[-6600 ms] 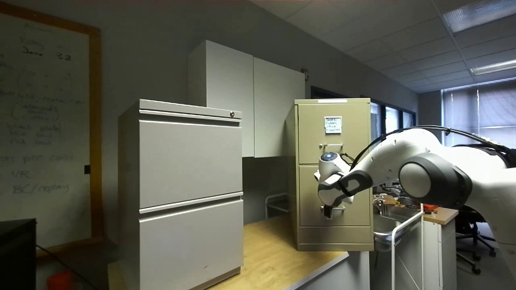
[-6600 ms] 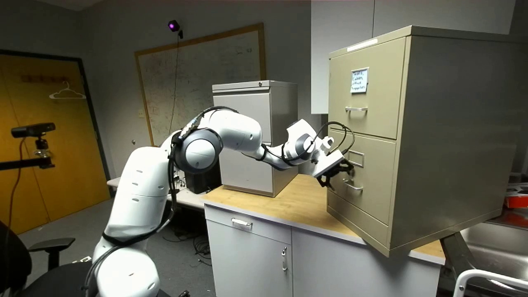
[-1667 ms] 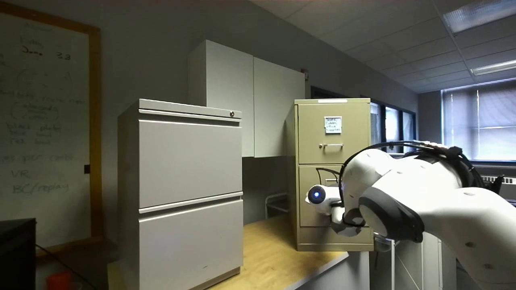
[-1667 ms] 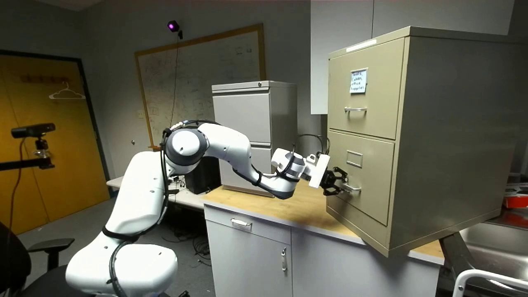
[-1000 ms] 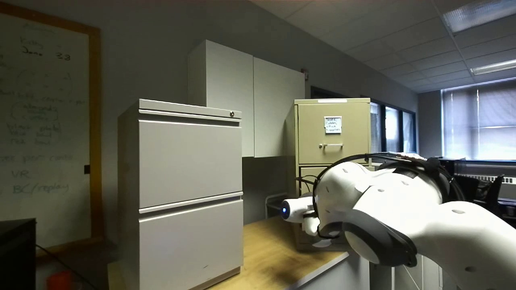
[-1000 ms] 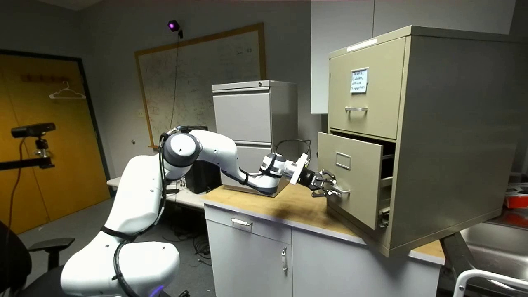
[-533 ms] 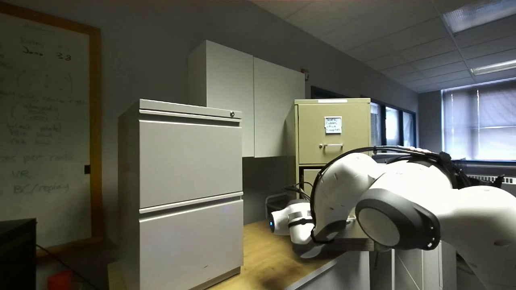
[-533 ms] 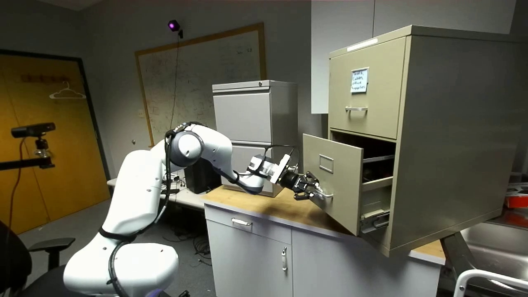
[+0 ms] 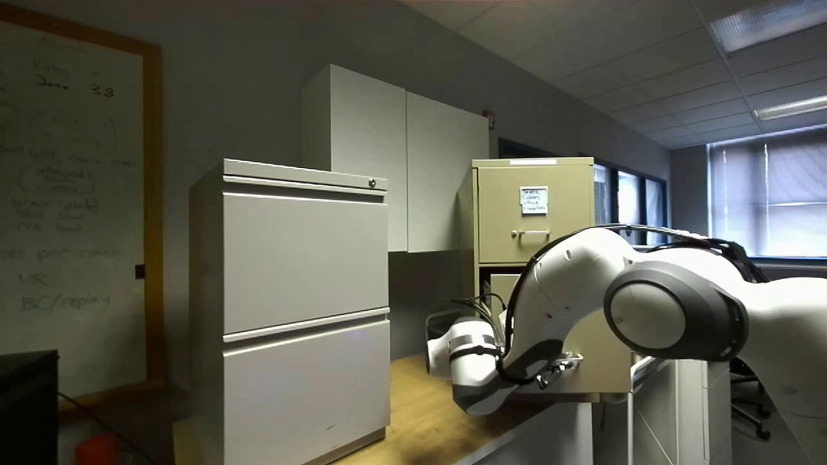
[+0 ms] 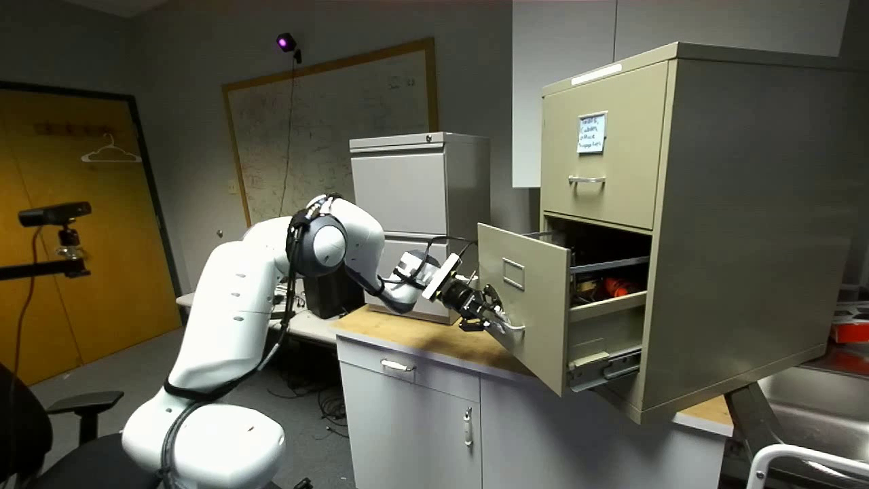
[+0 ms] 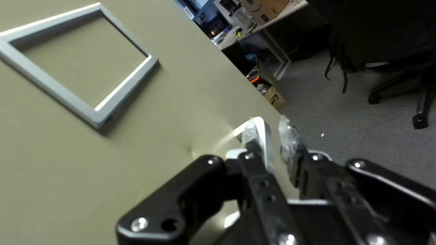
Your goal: Open the bottom drawer of right cabinet
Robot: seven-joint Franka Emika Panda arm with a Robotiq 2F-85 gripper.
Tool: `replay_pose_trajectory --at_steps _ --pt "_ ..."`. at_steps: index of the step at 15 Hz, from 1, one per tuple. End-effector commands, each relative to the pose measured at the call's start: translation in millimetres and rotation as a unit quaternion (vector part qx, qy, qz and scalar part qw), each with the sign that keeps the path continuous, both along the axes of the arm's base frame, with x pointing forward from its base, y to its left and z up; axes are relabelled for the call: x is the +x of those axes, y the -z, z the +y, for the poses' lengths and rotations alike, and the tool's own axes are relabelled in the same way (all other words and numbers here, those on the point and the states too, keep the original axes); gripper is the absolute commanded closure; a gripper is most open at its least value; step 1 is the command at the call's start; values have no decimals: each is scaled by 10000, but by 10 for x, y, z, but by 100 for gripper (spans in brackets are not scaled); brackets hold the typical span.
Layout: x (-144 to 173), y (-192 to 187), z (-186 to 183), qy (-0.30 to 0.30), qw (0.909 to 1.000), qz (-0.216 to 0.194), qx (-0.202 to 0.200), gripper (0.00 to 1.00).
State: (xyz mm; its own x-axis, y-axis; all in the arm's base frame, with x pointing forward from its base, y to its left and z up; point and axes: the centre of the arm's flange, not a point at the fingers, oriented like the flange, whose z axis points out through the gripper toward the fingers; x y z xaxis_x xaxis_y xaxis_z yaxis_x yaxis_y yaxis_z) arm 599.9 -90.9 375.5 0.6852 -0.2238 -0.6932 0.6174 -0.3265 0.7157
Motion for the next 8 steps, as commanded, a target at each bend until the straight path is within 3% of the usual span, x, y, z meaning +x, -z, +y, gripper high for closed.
replay_pose_trajectory --at_steps 1,7,8 --pt "-221 202 -32 583 9966 126 567 94" --pt "-379 206 3 1075 9910 209 765 94" --pt "-443 302 52 1246 9870 254 979 94"
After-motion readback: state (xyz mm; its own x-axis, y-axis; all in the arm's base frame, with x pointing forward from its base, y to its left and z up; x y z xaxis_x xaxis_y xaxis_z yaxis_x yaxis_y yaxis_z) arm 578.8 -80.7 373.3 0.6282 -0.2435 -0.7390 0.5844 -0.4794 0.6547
